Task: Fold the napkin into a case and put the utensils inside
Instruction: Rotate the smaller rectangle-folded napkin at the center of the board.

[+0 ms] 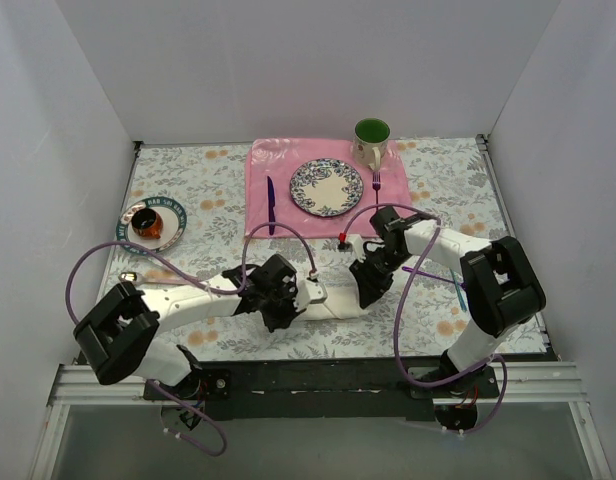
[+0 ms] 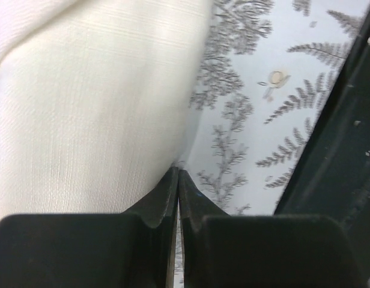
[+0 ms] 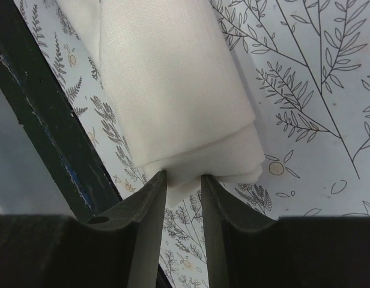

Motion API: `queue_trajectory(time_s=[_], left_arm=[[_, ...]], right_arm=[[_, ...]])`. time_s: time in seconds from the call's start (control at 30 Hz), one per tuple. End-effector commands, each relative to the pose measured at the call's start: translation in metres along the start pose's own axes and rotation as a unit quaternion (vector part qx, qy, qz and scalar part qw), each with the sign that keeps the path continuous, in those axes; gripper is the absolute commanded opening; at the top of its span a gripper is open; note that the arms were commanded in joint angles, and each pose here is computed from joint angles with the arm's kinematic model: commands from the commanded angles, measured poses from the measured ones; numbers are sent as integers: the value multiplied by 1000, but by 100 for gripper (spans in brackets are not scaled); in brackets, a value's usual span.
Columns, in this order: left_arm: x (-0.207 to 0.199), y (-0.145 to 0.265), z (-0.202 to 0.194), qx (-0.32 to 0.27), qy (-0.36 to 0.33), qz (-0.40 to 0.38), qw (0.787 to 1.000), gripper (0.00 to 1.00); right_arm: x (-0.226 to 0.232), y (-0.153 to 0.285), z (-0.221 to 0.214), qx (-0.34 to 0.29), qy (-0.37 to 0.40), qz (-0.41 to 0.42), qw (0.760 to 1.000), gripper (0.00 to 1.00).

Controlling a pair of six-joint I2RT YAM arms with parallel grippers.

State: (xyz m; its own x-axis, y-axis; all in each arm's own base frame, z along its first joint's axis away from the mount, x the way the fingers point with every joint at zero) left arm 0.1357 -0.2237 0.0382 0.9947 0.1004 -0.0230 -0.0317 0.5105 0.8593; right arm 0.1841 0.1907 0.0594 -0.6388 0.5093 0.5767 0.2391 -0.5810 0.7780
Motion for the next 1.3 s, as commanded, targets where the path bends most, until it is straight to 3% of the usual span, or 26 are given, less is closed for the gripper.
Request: queue_trajectory(time_s=[0.0, 0.43, 0.73, 0.97, 1.2, 1.27], left_arm=[[31, 5, 6, -24, 4, 42, 999, 0], [103, 3, -4, -34, 78, 89, 992, 0], [125, 6, -9, -44, 112, 100, 988, 1], [118, 13, -9, -56, 133, 85, 986, 3], [112, 48, 2, -87, 134, 92, 983, 15], [109, 66, 8, -106, 146, 90, 979, 27]], right_arm=[[9, -8, 3, -2, 14, 20, 1000, 38], [29, -29, 14, -14, 22, 52, 998, 42], [40, -49, 32, -28, 29, 62, 997, 43], [50, -59, 34, -20, 43, 73, 996, 45], [69, -49, 44, -34, 71, 95, 992, 47], [82, -31, 53, -47, 93, 94, 990, 49]])
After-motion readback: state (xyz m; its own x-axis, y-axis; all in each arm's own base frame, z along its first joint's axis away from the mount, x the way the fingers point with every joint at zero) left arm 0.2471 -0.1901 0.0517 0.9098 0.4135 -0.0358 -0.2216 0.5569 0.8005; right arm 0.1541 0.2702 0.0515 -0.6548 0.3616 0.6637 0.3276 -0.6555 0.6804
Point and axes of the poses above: each gripper's point midway between its finger pads, its own y axis back along the fingers, its own x axis along the line the jaws close on, z = x × y, the point moved 2 cm from there along y, back along the fingers, and after that the axes turned 11 degrees about -y, right-handed, at the moved point
